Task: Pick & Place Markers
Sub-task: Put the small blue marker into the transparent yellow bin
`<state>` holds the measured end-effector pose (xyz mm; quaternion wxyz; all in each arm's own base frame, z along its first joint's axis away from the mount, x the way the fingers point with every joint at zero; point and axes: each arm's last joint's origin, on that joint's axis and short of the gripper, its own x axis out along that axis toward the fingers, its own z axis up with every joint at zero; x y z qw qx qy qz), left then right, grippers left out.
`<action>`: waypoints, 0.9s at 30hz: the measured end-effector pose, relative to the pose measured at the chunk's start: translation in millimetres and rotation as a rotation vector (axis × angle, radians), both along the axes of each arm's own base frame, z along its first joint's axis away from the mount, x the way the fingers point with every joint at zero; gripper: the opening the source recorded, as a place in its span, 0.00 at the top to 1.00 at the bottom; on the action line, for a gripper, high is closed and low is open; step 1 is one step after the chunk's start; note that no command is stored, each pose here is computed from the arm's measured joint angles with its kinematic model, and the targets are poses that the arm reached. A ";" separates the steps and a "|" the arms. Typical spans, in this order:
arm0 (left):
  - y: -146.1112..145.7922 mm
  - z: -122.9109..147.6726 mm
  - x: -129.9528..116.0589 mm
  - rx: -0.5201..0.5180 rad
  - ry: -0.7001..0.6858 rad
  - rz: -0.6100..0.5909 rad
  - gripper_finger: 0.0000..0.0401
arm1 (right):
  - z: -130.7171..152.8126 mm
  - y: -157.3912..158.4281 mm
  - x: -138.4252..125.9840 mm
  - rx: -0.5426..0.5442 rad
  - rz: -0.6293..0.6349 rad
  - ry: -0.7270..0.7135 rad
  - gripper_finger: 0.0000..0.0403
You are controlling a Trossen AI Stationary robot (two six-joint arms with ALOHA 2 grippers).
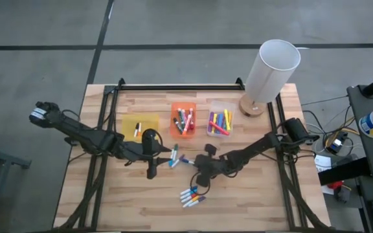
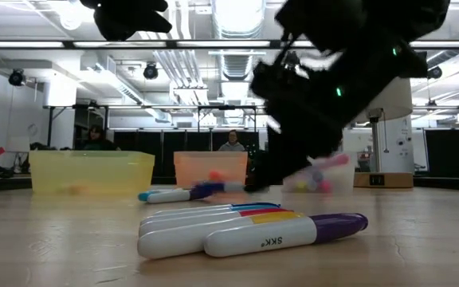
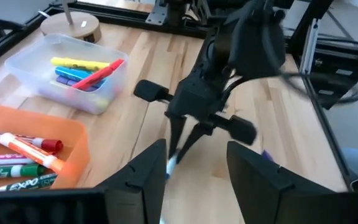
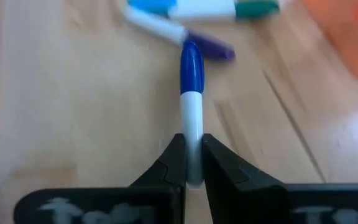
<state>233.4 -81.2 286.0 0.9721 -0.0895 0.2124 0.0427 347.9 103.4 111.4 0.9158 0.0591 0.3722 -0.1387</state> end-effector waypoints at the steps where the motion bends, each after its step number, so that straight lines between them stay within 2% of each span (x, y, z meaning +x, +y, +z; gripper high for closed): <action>1: 0.0 0.0 0.0 0.011 0.001 -0.005 0.59 | 5.7 1.7 0.9 0.002 0.008 -0.020 0.94; 12: 0.1 -0.2 -0.1 0.169 0.009 -0.078 0.59 | 53.9 19.3 9.1 -0.023 0.095 -0.163 0.94; 22: -0.6 -0.3 -0.2 0.171 0.010 -0.097 0.59 | 90.7 25.8 29.4 -0.120 0.177 -0.249 0.94; 27: -1.0 -0.3 -0.2 0.165 0.011 -0.111 0.59 | 104.2 24.6 35.6 -0.175 0.164 -0.263 0.94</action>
